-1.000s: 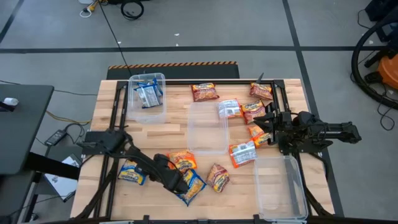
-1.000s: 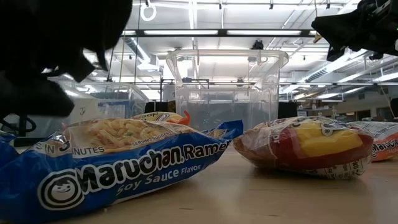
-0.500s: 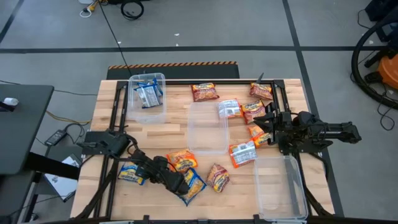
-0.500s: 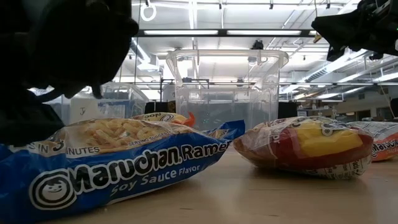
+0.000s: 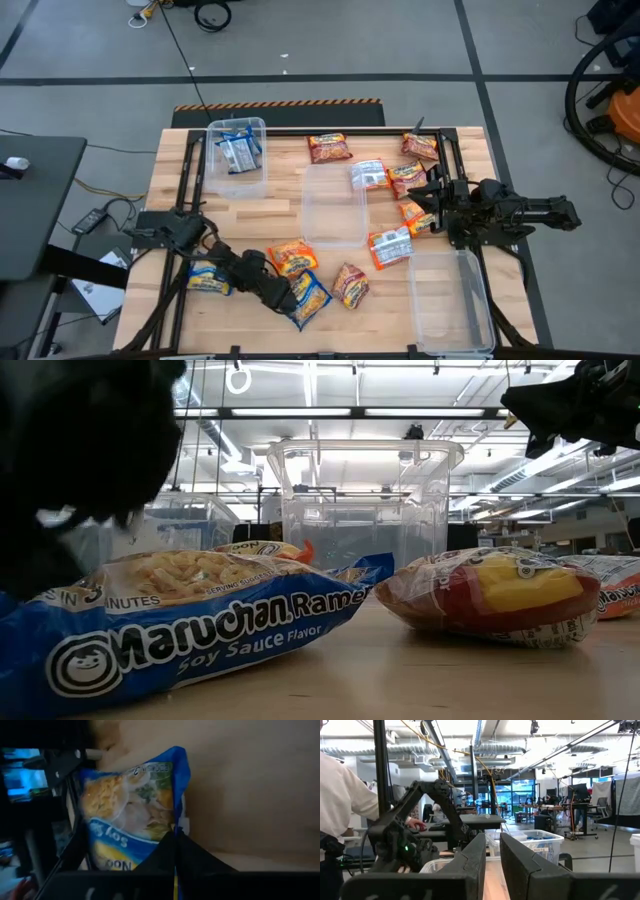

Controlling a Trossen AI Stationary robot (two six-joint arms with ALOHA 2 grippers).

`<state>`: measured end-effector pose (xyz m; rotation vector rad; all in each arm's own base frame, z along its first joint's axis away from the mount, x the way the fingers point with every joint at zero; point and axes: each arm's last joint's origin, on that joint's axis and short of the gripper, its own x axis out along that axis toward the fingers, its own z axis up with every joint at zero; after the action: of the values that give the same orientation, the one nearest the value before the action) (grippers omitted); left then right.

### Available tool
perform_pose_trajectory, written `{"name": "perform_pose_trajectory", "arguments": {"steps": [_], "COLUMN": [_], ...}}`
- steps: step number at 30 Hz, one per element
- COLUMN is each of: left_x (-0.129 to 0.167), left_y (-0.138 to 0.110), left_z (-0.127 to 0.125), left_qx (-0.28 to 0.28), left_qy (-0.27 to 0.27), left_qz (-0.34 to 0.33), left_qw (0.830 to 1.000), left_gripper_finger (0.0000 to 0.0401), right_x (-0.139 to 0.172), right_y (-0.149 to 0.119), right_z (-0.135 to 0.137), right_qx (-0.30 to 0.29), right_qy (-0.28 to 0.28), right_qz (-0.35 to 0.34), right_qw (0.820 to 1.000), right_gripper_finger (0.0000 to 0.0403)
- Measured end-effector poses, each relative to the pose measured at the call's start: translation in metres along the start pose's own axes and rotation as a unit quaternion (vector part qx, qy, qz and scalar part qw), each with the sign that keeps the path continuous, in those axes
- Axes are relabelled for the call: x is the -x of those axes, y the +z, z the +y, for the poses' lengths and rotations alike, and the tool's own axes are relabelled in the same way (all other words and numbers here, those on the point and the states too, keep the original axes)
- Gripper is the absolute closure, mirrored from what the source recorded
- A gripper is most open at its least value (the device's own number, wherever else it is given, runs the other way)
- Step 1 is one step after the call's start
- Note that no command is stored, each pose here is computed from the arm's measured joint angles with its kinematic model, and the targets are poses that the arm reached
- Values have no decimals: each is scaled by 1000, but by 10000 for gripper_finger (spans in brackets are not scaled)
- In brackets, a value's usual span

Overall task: Sort Maruchan noodles
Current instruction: Put the blue noodle pack into the top transparent bin

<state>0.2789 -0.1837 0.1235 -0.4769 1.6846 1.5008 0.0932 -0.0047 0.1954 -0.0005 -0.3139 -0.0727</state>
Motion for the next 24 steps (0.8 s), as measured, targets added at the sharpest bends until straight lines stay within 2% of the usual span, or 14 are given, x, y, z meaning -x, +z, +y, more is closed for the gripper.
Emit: {"name": "perform_pose_trajectory", "arguments": {"steps": [4,8,14,24], "left_x": [32,63,94,112], "left_y": [3,12,43,95], "left_z": [24,64,121,219], "left_qx": [44,111,196,259], "left_qy": [-54,-140,-251,-402], "left_qz": [-21,-17,-6,-14], "left_qw": [997,984,948,878], "left_gripper_finger": [397,398,399,400], "right_x": [0,0,0,0], "right_y": [0,0,0,0], "right_z": [0,0,0,0], "right_qx": [0,0,0,0], "right_qy": [0,0,0,0], "right_qz": [0,0,0,0], "right_qw": [1000,1000,1000,1000], "right_gripper_finger": [339,339,339,339]}}
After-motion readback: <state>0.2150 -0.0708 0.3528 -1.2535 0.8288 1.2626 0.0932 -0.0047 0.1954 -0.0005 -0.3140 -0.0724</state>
